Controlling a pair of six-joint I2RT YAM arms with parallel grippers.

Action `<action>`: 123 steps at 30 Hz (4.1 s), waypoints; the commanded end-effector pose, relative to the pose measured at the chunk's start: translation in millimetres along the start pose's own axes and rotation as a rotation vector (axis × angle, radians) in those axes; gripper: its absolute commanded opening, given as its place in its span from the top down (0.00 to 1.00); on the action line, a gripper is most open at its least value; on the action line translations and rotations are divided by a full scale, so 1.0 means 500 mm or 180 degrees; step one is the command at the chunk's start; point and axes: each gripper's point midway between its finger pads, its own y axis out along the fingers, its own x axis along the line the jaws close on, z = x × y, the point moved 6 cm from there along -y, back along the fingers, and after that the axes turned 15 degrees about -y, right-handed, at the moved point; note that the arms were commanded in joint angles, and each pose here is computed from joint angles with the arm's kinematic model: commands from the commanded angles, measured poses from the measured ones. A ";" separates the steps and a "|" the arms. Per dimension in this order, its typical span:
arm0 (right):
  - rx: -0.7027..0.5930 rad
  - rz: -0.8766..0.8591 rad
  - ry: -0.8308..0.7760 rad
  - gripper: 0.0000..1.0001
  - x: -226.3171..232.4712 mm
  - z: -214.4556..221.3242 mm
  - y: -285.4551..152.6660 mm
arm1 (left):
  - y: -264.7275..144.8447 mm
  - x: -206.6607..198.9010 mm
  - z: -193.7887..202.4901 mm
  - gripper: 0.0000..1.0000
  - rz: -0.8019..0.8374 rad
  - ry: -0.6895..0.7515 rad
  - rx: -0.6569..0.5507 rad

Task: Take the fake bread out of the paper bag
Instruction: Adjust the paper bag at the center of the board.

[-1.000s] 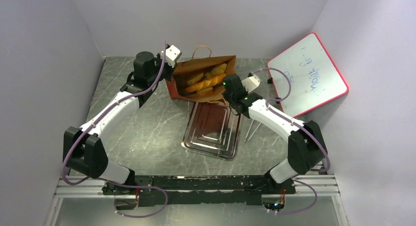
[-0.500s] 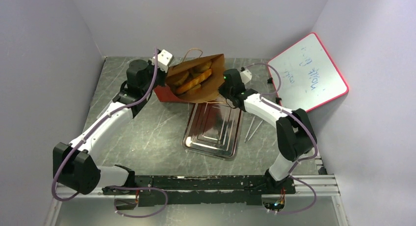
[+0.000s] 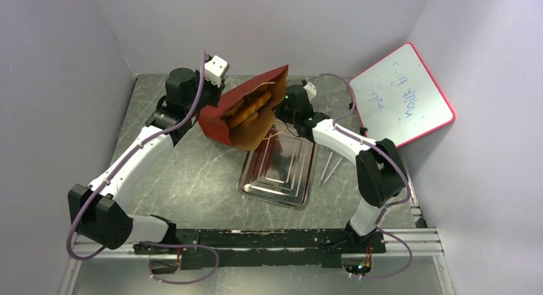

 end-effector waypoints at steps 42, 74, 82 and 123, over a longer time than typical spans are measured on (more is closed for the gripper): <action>0.0079 -0.0276 -0.0224 1.00 0.056 0.045 -0.020 | 0.075 0.015 0.001 0.00 -0.0415 0.0557 0.0341; 0.0133 -0.0286 -0.0307 1.00 0.041 0.043 -0.012 | 0.148 -0.038 0.105 0.64 0.0380 0.0359 0.1230; 0.0214 -0.0120 -0.0353 1.00 0.013 0.062 -0.009 | 0.154 -0.031 0.135 0.93 0.0131 0.0381 0.1225; 0.0192 0.2368 -0.0325 0.18 -0.340 0.055 -0.148 | 0.104 0.011 0.127 0.93 -0.0484 0.0262 0.0168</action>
